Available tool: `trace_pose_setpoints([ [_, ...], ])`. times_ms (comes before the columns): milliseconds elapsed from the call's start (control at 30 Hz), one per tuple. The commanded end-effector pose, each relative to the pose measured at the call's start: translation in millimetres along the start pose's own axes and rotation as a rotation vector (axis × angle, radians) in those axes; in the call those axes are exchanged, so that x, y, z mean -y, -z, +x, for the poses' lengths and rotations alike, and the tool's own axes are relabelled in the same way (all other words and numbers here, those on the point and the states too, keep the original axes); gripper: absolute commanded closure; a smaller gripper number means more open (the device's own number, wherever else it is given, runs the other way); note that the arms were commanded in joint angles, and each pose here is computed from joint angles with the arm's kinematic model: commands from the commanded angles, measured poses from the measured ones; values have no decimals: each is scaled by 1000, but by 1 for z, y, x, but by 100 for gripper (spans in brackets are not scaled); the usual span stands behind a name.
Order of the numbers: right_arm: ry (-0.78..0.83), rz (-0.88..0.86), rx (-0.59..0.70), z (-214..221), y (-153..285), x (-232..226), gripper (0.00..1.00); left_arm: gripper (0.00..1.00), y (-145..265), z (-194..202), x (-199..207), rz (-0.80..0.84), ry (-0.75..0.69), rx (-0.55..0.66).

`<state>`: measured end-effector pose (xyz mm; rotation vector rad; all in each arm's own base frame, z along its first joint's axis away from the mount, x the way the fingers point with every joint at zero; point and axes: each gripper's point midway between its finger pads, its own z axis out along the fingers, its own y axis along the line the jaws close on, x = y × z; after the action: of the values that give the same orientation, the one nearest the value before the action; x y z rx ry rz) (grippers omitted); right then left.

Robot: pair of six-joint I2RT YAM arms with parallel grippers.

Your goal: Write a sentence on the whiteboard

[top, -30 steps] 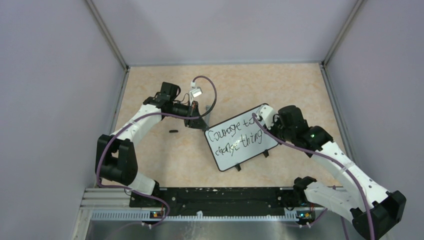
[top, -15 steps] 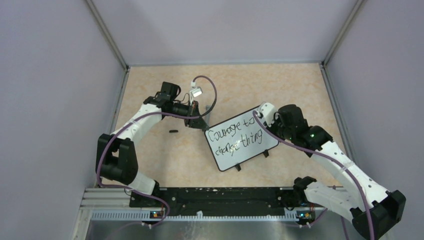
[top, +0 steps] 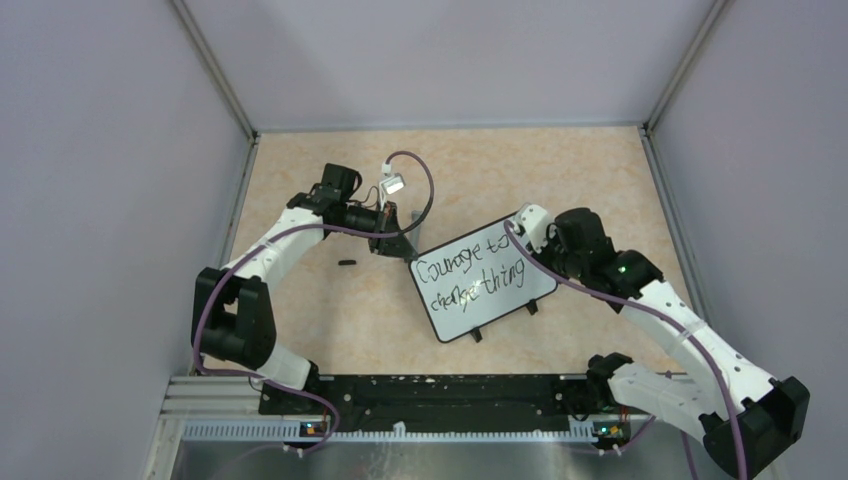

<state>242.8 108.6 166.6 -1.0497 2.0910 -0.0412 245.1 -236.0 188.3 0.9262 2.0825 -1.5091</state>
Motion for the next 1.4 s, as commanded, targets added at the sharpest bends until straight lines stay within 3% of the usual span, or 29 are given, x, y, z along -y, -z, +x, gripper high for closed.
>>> trace_pose_setpoints([
  [0,-27,23,95,-26,5,9,100,100,-4,3,-12,-35,-19,-23],
  [367,-16,-61,103,-23,2,-7,100,100,-3,3,-11,-35,-22,-22],
  [900,47,-93,-6,5,-6,-15,100,100,-4,3,-12,-34,-17,-24],
  [1367,63,-21,-69,20,-10,-4,100,100,-4,2,-12,-34,-18,-23],
])
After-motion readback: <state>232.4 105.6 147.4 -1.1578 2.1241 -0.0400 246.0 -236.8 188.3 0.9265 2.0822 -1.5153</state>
